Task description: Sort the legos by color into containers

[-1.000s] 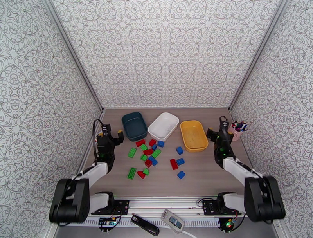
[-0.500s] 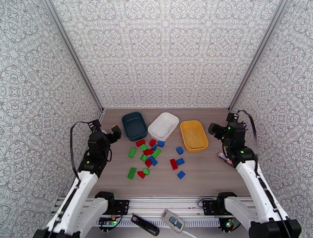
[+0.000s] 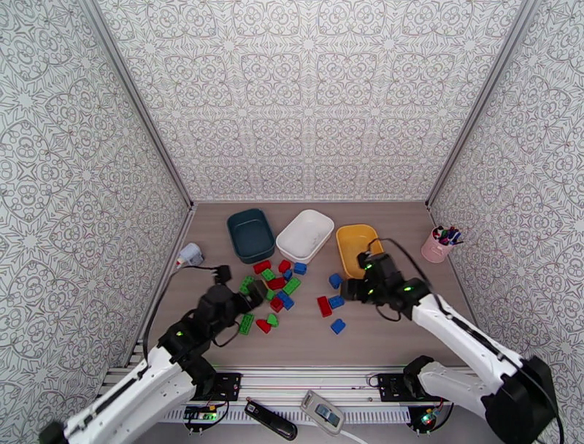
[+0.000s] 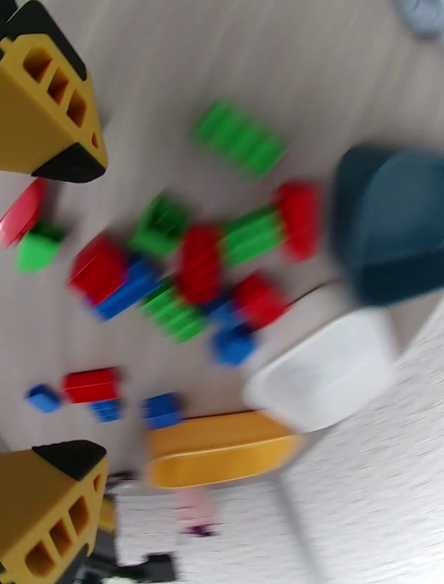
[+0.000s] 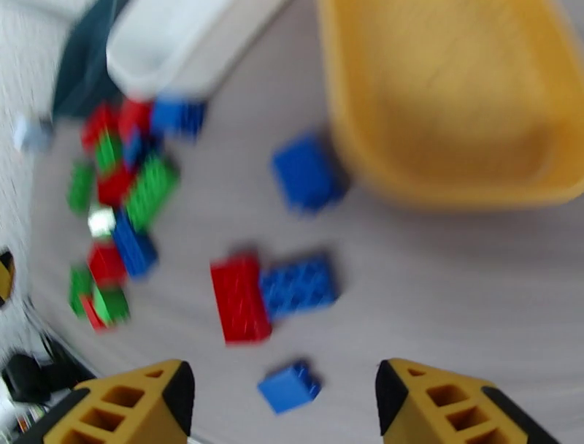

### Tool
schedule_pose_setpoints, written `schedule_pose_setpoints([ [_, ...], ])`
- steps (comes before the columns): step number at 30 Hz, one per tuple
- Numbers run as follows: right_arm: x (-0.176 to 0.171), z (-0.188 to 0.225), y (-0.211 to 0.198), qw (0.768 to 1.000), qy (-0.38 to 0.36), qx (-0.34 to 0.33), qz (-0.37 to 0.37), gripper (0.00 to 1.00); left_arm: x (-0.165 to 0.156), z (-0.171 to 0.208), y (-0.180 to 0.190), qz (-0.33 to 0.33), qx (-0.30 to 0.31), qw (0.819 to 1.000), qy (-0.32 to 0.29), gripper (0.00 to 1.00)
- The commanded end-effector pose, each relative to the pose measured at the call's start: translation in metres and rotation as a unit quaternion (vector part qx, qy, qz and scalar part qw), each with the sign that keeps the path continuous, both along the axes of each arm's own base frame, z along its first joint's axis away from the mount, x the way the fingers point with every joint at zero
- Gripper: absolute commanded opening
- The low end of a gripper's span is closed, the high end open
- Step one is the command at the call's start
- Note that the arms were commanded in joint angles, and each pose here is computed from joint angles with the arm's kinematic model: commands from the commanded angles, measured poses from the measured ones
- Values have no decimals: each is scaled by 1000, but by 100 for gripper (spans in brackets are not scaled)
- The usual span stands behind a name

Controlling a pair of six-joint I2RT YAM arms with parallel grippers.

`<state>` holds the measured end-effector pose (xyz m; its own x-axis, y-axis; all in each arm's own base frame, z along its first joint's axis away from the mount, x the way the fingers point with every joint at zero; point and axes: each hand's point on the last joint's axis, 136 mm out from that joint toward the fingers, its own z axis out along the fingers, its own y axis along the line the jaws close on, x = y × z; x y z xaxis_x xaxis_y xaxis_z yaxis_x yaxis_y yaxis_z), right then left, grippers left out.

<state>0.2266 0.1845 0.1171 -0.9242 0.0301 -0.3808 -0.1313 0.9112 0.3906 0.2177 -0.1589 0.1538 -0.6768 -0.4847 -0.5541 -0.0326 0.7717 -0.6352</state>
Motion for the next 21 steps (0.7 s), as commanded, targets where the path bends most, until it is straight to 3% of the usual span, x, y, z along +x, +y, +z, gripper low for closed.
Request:
schedule_pose_setpoints([
  [1,-20,-23,2,999,26,-45,11,72,-2,4,-14,15,8,1000,-6,97],
  [5,-45,-52,7,993,59,-83,57,73,-11,-14,-26,5,19,1000,20,95],
  [11,-69,-79,2,980,85,-153,93,73,-18,-30,-16,28,-4,999,36,95],
  [21,-65,-102,3,969,85,-213,91,68,-22,-26,-1,44,-10,999,26,96],
])
